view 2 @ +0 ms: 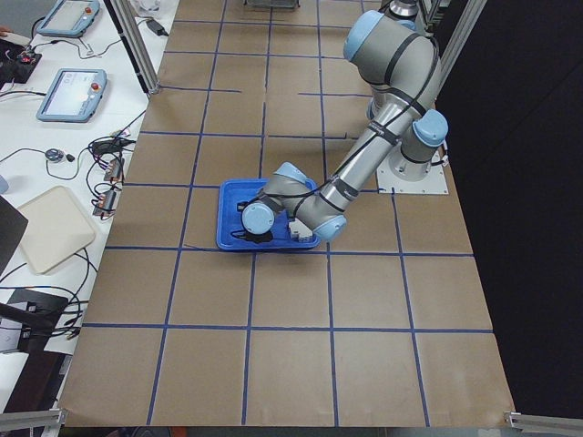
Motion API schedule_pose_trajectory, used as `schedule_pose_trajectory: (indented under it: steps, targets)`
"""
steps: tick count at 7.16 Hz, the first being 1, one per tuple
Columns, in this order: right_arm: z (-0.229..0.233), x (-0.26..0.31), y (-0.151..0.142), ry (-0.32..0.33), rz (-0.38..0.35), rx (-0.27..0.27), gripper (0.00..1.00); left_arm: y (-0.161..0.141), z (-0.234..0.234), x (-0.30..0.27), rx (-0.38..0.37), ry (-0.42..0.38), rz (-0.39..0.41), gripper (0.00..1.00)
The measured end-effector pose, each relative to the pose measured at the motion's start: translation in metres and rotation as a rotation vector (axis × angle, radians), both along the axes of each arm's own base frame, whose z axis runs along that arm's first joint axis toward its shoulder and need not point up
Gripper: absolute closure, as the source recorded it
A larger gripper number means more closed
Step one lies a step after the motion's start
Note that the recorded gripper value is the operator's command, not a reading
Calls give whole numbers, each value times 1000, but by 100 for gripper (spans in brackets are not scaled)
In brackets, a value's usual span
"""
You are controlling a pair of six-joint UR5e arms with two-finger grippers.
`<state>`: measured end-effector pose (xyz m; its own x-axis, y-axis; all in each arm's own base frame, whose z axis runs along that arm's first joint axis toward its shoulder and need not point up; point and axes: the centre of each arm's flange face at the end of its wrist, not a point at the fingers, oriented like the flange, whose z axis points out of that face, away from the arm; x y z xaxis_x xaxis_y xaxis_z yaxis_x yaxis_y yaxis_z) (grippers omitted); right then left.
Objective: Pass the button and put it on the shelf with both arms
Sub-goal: 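Close the left gripper on the red button and lift it, then carry the button toward the table center while the right gripper descends to meet it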
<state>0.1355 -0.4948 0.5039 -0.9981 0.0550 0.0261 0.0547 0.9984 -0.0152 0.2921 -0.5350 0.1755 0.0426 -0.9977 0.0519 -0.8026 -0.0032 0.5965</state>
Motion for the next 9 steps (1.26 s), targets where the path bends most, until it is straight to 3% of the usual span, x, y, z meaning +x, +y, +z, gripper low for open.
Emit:
schedule_pose_trajectory:
  steps: [2, 3, 4, 6, 8, 9]
  targets:
    - [8, 3, -2, -34, 32, -32, 0, -9, 47, -33, -6, -25, -4, 100]
    - [10, 6, -2, -67, 102, -41, 0, -19, 72, -65, -11, -38, -10, 100]
    - [12, 8, -2, -81, 235, -52, 0, -31, 96, -107, -7, -28, 8, 100]
    - [19, 8, 3, -71, 567, -70, 0, -45, 145, -214, 34, 19, 55, 100]
    - [14, 0, 2, -53, 916, -67, 0, -40, 185, -324, 81, 37, 50, 100]
    - [8, -12, -4, -52, 1047, -62, 0, -33, 201, -369, 98, 48, 45, 100]
